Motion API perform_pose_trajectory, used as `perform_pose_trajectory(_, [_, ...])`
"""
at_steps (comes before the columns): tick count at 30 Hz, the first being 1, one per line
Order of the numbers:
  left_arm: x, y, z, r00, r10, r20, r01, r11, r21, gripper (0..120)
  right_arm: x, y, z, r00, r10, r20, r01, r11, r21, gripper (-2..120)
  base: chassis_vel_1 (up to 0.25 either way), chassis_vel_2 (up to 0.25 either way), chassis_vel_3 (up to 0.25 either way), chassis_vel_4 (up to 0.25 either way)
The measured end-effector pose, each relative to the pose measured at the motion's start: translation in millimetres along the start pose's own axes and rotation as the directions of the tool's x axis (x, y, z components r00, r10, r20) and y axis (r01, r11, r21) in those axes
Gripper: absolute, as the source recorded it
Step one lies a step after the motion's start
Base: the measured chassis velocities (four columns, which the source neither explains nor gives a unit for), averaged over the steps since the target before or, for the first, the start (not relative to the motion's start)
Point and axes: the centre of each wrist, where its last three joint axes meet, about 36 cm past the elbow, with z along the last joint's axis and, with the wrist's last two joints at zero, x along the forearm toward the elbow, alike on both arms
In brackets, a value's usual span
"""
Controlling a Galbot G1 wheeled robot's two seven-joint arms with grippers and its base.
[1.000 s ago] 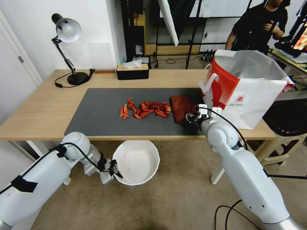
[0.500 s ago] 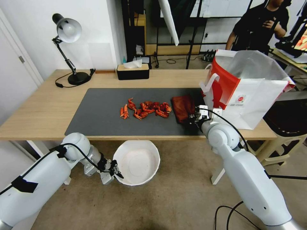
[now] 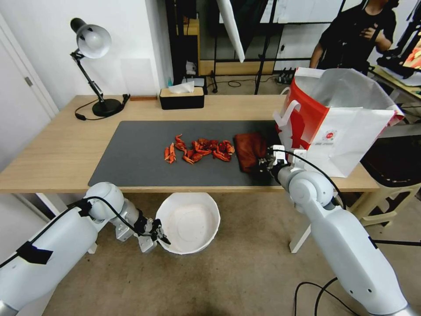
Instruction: Sweep shrimp from table into container with towel, then put container into takeout bag.
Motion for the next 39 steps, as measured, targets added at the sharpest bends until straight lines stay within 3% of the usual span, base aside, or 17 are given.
perform_pose_trajectory(13, [0.7, -1.3, 1.3, 1.0, -0.012, -0.001, 0.012, 1.0, 0.003, 0, 24, -2, -24, 0.968, -0.14, 0.21, 0.114, 0.985, 0.13, 2, 0.0, 0.0, 0.0, 0.0])
perform_pose_trajectory(21, [7.8, -7.5, 10.8, 0.999, -0.036, -0.015, 0.036, 0.999, 0.037, 0, 0, -14, -53, 0.919, -0.202, 0.339, 0.128, 0.965, 0.23, 2, 0.0, 0.0, 0.0, 0.0])
perform_pose_trajectory(29, [10.8, -4.6, 20.6, 0.998, -0.055, -0.023, 0.056, 0.997, 0.052, 0, -43, -22, -56, 0.931, -0.208, 0.299, 0.107, 0.941, 0.32, 2, 0.0, 0.0, 0.0, 0.0])
perform_pose_trajectory(34, [4.9, -1.1, 19.5, 0.999, -0.044, -0.011, 0.045, 0.998, 0.042, 0, -52, -21, -50, 0.945, -0.2, 0.26, 0.103, 0.933, 0.344, 2, 0.0, 0.0, 0.0, 0.0])
perform_pose_trajectory(39, [-0.3, 12.2, 17.5, 1.0, -0.03, -0.009, 0.03, 0.999, 0.01, 0, -61, -20, -43, 0.965, -0.172, 0.199, 0.091, 0.928, 0.36, 2, 0.0, 0.0, 0.0, 0.0])
